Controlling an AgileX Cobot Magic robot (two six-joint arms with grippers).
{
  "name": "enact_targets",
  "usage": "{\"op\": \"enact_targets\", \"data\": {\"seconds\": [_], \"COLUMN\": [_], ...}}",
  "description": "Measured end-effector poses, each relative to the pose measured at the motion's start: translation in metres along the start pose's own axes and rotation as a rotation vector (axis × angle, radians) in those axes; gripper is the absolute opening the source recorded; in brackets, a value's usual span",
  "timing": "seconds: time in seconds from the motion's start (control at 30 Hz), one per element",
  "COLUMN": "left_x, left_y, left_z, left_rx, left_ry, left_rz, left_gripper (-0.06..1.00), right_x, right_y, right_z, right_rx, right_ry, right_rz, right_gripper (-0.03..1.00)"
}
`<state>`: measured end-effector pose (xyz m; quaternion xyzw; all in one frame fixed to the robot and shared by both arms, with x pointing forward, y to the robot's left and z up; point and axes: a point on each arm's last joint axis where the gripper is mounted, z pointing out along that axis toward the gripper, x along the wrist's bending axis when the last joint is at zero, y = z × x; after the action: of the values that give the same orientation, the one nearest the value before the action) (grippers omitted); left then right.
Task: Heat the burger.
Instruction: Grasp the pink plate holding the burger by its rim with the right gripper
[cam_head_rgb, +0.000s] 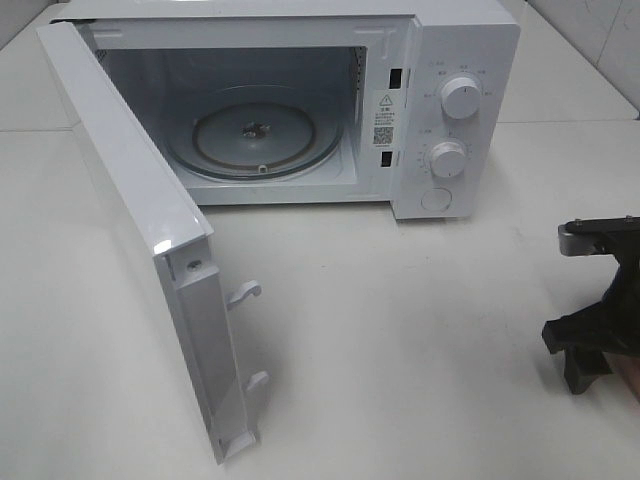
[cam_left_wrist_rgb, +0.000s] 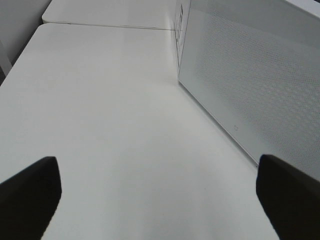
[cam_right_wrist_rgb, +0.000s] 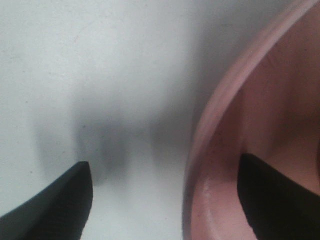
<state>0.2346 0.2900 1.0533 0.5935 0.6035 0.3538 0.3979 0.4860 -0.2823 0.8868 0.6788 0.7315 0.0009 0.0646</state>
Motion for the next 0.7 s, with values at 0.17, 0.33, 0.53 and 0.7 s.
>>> {"op": "enact_targets", "data": {"seconds": [0.17,0.33,0.53,0.7], "left_x": [0.0,0.0,0.0,0.0], "left_y": [0.0,0.0,0.0,0.0], "left_z": [0.0,0.0,0.0,0.0], "left_rx": [0.0,0.0,0.0,0.0], "left_ry": [0.0,0.0,0.0,0.0], "left_rz": [0.0,0.0,0.0,0.0], "left_gripper": [0.98,0.98,0.98,0.98], "right_x": [-0.0004,-0.0005,-0.002,-0.0024], "right_y": [0.0001,-0.0007,-0.0027,-0.003], "right_z": [0.0,0.0009,0.0023,0.0018], "right_rx": [-0.001,-0.006,-0.012,-0.011], "right_ry": [-0.005,-0.006,-0.024,-0.027], "right_rz": [0.0,0.005,-0.033,-0.032], "right_gripper": [0.63,0.46,0.15,0.08]}}
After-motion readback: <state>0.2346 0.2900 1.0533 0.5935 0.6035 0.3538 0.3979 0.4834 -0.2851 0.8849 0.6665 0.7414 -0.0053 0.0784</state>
